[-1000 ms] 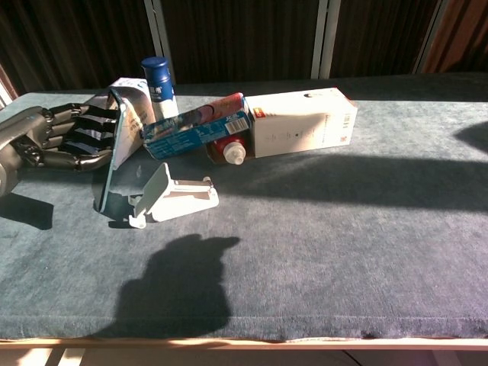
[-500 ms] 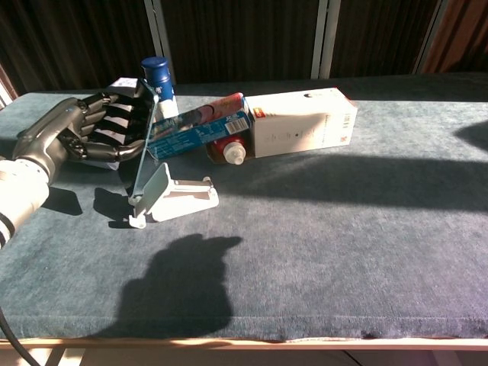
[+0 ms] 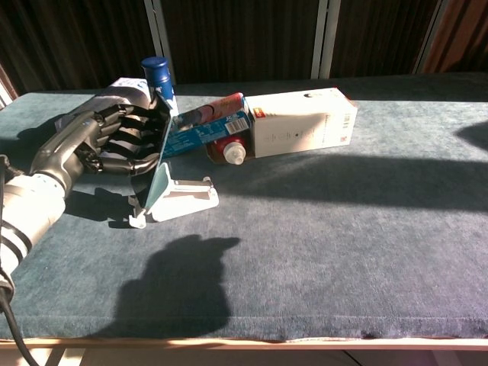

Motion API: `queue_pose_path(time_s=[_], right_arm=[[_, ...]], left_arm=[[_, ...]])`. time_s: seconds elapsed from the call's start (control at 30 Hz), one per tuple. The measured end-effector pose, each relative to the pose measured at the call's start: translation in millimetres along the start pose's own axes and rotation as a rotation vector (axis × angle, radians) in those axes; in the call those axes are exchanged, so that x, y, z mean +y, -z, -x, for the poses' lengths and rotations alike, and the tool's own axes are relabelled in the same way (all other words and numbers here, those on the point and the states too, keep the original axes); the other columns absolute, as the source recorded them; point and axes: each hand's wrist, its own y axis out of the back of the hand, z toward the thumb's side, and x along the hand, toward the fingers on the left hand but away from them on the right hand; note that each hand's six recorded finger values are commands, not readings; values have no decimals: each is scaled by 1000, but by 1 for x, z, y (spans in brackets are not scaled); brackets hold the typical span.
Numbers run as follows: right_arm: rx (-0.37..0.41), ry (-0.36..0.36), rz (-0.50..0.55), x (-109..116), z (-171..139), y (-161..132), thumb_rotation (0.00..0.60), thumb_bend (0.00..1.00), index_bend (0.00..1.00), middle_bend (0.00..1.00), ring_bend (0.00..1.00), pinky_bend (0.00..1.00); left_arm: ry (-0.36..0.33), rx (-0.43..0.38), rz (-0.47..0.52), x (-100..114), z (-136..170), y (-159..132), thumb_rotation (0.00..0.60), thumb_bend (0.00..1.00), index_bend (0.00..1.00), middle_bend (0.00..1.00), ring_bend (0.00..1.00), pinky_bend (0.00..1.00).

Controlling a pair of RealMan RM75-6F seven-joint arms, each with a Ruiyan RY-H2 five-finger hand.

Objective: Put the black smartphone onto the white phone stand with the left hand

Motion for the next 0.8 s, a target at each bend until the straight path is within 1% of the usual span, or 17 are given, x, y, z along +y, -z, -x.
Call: queue_pose_path(time_s=[0.4,0.6,0.8], right_arm=[[2,6,4,2,-1,1,600,249,0,0,0,0],[0,7,5,2,-2,1,600,249,0,0,0,0],[0,8,5,2,-2,1,600,249,0,0,0,0]], left_arm=[[20,-14,-29,-9,2,10,600,425,897,1000,738,600],[52,-24,-16,-11,2,15,600,424,897,1000,738,600],[64,-20,-20,-12,2,22,600,425,897,1000,737,601]])
